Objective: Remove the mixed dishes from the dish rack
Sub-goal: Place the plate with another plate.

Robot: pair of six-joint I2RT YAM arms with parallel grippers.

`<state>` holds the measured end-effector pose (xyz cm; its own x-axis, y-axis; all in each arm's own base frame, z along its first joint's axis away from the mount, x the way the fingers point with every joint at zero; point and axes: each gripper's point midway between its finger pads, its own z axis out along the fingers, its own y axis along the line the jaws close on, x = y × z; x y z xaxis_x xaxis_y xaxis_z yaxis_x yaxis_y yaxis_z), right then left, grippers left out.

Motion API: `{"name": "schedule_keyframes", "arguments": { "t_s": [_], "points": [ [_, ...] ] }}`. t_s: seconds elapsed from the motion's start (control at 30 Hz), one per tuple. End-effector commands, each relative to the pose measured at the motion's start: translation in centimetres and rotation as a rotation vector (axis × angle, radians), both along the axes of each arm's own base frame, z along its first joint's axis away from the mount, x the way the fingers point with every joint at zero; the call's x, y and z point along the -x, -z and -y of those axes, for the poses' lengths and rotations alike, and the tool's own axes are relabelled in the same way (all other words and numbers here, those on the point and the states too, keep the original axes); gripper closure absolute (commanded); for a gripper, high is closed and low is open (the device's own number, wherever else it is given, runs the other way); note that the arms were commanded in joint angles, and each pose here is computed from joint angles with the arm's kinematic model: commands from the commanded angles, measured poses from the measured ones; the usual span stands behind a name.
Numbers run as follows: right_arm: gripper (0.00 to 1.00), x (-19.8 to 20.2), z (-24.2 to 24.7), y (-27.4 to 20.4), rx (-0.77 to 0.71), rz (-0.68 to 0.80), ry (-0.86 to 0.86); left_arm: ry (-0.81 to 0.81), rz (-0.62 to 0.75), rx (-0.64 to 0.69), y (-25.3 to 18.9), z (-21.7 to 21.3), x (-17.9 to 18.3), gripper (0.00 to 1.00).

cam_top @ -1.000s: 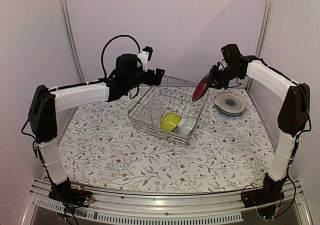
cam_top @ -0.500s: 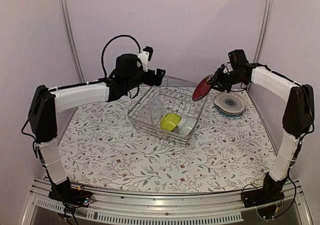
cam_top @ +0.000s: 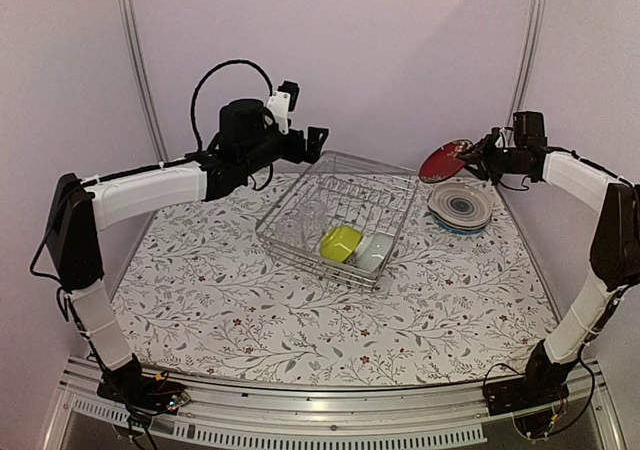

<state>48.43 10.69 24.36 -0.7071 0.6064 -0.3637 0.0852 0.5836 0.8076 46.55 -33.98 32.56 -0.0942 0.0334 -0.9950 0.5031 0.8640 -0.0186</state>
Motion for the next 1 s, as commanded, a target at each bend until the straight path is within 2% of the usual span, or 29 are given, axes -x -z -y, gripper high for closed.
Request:
{"name": "schedule_keyframes", "arguments": {
  "t_s": [0.0,0.37,0.97],
  "points": [
    [0.76,0.0,2.4,-3.8,-0.063,0.144,0.017,-0.013,0.016,0.003,-1.1,-1.2,0.3,0.0],
    [0.75,-1.1,7.2,0.0,-0.067,0.107,0.111,-0.006,0.022,0.013,-2.0,-1.4,1.0,0.0],
    [0.74,-4.8,7.5,6.2,-0.114,0.046,0.086,-0.003,0.031,0.004,-2.4,-1.4,1.2,0.01]
  ]
}}
